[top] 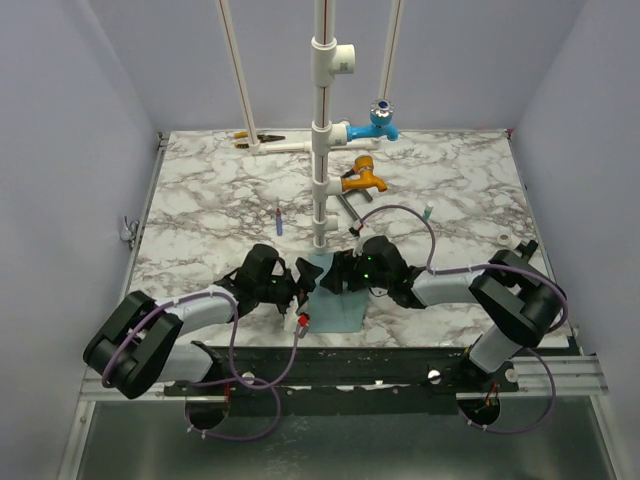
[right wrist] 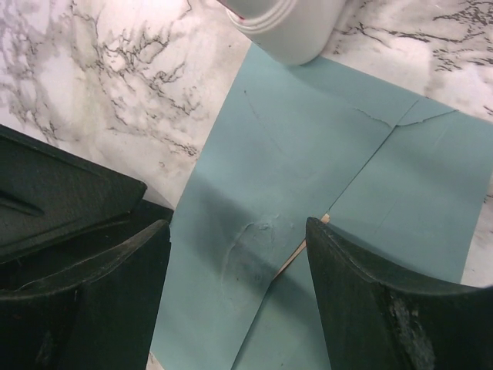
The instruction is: Place the letter into the envelope and seal it
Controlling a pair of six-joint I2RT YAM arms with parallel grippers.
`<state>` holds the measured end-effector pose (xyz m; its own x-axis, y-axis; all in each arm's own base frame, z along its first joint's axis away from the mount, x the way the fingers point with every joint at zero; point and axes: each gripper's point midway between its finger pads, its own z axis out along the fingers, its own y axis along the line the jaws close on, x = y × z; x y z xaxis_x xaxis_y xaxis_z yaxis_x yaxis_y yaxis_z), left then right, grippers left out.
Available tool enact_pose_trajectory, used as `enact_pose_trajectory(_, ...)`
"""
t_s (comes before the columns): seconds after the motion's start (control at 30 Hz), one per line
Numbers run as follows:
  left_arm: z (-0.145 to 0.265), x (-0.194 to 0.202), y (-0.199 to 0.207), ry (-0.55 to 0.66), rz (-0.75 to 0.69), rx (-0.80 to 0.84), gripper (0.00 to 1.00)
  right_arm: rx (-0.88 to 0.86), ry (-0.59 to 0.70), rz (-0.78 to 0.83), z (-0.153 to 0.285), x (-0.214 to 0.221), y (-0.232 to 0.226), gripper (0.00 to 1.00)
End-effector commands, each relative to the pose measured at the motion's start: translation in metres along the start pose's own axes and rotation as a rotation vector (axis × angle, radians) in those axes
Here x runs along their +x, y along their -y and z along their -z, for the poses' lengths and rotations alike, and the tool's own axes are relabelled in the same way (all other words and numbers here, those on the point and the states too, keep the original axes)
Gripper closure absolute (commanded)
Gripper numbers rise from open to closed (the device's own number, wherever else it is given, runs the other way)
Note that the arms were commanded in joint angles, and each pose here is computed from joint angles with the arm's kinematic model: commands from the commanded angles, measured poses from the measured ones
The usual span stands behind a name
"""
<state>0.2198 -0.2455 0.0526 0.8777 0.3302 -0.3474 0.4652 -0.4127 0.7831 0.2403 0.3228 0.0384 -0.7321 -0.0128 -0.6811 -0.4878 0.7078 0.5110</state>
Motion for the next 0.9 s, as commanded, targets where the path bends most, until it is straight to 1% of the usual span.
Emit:
enact_pose_trajectory(0.0,-0.004,-0.005,-0.005,0.056,0.002,0.005,0.07,-0.067,-0.026,-0.028,-0.005,0.011,-0.009,0.26)
enact_pose_trajectory(0.13,-0.005,-0.008,-0.007,0.077,-0.006,-0.004,0.07,-0.052,-0.009,-0.023,0.0,0.007,-0.008,0.26)
enact_pose_trajectory(0.27,-0.006,-0.02,0.003,0.114,-0.038,0.007,0.07,-0.032,-0.019,0.004,0.003,0.002,-0.008,0.26)
enact_pose_trajectory(0.33,-0.006,-0.027,0.005,0.125,-0.038,0.009,0.07,-0.005,-0.015,0.032,0.008,-0.007,-0.008,0.26)
enact_pose_trajectory(0.47,-0.004,-0.032,0.015,0.12,-0.042,0.017,0.07,0.02,0.003,0.105,0.028,-0.026,-0.015,0.26)
enact_pose_trajectory(0.63,0.0,-0.036,0.02,0.12,-0.031,0.013,0.08,0.042,0.018,0.113,0.056,-0.036,-0.02,0.24)
enact_pose_trajectory(0.73,0.001,-0.039,0.016,0.109,-0.021,0.002,0.07,0.147,-0.012,0.101,0.068,-0.037,-0.006,0.23)
enact_pose_trajectory(0.8,0.003,-0.038,0.011,0.094,0.002,-0.013,0.07,0.291,-0.033,0.113,0.079,-0.038,0.017,0.23)
enact_pose_trajectory(0.87,0.006,-0.038,0.006,0.078,0.039,-0.032,0.07,0.379,-0.043,0.115,0.091,-0.04,0.03,0.21)
